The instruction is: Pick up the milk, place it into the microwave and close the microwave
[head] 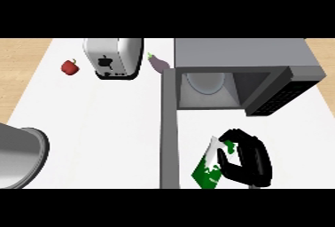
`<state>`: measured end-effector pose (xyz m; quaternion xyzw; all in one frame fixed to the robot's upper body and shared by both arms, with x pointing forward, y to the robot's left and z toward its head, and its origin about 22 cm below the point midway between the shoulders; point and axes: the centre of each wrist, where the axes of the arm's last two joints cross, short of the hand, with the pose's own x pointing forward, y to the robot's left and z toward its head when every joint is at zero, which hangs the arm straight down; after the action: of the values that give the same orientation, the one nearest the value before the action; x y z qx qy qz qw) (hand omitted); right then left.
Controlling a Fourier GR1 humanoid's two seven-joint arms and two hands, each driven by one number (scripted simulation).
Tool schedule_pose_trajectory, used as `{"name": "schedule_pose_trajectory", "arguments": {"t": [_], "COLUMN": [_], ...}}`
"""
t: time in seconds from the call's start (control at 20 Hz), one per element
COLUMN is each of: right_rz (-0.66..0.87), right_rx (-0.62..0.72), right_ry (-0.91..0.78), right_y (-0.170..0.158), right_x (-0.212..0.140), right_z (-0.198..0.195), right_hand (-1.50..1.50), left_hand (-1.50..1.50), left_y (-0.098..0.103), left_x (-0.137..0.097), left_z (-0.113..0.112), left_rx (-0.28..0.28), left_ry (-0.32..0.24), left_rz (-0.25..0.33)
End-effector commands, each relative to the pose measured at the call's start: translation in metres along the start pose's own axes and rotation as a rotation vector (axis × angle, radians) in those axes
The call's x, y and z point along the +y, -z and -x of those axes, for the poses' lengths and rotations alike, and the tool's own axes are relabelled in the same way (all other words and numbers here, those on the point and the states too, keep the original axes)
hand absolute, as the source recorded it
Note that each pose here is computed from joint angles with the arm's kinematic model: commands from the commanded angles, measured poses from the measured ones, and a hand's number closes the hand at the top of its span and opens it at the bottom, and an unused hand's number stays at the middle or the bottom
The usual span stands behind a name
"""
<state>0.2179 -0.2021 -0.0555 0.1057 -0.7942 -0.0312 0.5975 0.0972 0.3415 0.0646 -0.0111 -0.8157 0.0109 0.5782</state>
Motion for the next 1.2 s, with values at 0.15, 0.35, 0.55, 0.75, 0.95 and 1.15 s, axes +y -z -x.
{"name": "schedule_pose_trajectory", "arguments": {"t": [0.15, 0.35, 0.55, 0.75, 0.95, 1.15], "right_rz": [0.068, 0.058, 0.080, 0.168, 0.235, 0.272], "right_rx": [0.001, -0.036, -0.057, -0.036, -0.011, 0.060], "right_ry": [-0.004, -0.035, -0.093, -0.191, -0.256, -0.265], "right_y": [0.008, 0.038, 0.049, 0.102, 0.121, 0.121], "right_x": [0.055, 0.080, 0.092, 0.077, 0.083, 0.054], "right_z": [-0.051, -0.052, -0.057, -0.054, -0.045, -0.003], "right_hand": [1.50, 1.50, 1.50, 1.50, 1.50, 1.50], "left_hand": [-1.50, -1.50, -1.50, -1.50, -1.50, -1.50], "left_y": [-0.012, -0.003, -0.004, 0.001, 0.004, -0.016], "left_x": [0.021, -0.002, 0.015, 0.037, 0.038, 0.027], "left_z": [-0.006, -0.011, -0.010, 0.000, 0.010, 0.001], "left_rx": [0.008, -0.007, 0.000, 0.000, 0.030, 0.016], "left_ry": [-0.016, -0.001, 0.004, 0.021, 0.003, 0.023], "left_rz": [0.004, -0.010, -0.023, -0.019, -0.009, -0.009]}}
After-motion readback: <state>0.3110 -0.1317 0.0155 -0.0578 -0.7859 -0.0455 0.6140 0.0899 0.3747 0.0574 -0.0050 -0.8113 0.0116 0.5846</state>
